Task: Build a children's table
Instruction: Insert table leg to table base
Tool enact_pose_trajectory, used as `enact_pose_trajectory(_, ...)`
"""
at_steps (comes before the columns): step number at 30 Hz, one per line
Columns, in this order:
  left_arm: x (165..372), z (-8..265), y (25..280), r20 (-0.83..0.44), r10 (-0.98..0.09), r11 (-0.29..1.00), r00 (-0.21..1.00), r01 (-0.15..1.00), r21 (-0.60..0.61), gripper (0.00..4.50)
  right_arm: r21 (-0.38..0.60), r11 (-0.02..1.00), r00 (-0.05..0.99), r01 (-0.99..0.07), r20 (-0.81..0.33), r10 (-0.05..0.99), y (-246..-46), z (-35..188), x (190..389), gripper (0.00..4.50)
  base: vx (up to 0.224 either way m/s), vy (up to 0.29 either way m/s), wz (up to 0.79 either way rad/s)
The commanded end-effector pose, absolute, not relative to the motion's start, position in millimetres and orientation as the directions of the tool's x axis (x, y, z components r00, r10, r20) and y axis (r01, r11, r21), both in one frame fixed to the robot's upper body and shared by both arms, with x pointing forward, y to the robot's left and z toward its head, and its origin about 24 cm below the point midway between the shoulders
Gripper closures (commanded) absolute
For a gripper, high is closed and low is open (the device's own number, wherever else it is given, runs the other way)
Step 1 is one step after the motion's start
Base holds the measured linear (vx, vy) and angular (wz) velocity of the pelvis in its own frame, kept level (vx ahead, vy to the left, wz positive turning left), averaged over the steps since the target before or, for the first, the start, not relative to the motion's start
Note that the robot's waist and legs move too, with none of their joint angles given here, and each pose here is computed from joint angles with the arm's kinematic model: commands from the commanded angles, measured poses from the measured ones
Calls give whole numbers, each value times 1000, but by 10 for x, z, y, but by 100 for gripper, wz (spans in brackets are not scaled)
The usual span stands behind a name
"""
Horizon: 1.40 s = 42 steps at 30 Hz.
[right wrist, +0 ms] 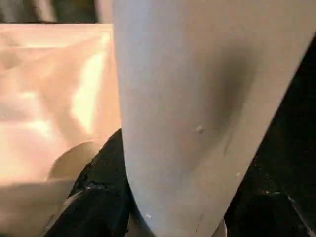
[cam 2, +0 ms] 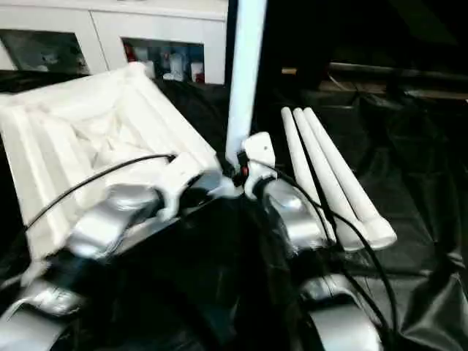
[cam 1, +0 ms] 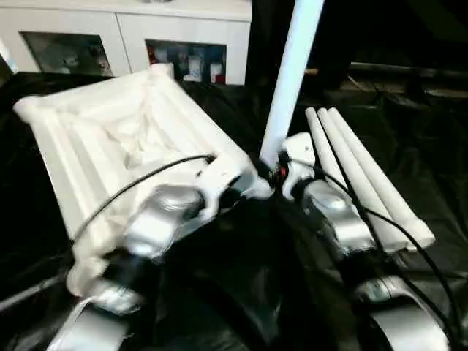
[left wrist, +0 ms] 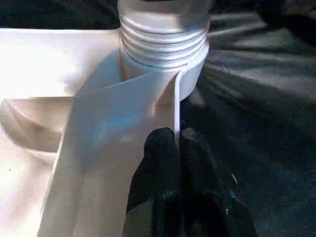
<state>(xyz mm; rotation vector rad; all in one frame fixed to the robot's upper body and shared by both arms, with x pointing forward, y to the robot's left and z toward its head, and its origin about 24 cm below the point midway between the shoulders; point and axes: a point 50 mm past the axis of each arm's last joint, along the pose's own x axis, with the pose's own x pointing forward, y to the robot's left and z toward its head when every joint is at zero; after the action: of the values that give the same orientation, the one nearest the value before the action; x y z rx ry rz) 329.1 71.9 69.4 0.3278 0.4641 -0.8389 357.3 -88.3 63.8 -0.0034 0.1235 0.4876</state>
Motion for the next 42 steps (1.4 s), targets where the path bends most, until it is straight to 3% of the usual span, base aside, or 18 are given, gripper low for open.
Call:
enact_pose_trajectory(1,3257,840,370,-466,-702,560,538,822,106,450,149,872,717,-466,-513,472,-756,-217,3162,259,0,0,0)
enact_pose_trajectory(13,3286,828,368,-487,-674,589,555,802,99,450,132,870,711,-474,-526,467,-659,-208,3191,259,0,0,0)
enact_pose_trajectory(15,3286,831,370,-487,-675,588,554,803,97,450,165,874,714,-457,-517,471,-658,-193,3203,259,0,0,0)
enact_pose_trajectory(18,3287,836,377,-486,-677,586,552,804,97,450,188,875,727,-447,-493,478,-654,-149,3238,189,0,0,0)
enact_pose_trajectory(27,3282,872,397,-460,-714,544,527,832,109,450,207,847,755,-489,-385,530,-648,65,3360,124,0,0,0)
enact_pose_trajectory(28,3276,876,402,-458,-719,538,523,836,109,450,204,841,757,-502,-367,541,-647,101,3376,97,0,0,0)
enact_pose_trajectory(33,3222,898,448,-432,-766,470,476,873,129,450,160,774,729,-613,-263,632,-676,345,3424,74,0,0,0)
enact_pose_trajectory(36,3203,896,465,-426,-778,450,461,883,133,450,127,759,720,-639,-248,648,-706,405,3427,38,0,0,0)
enact_pose_trajectory(42,3108,855,606,-418,-818,380,394,917,121,450,31,649,637,-760,-156,755,-914,735,3343,38,18,-12,1)
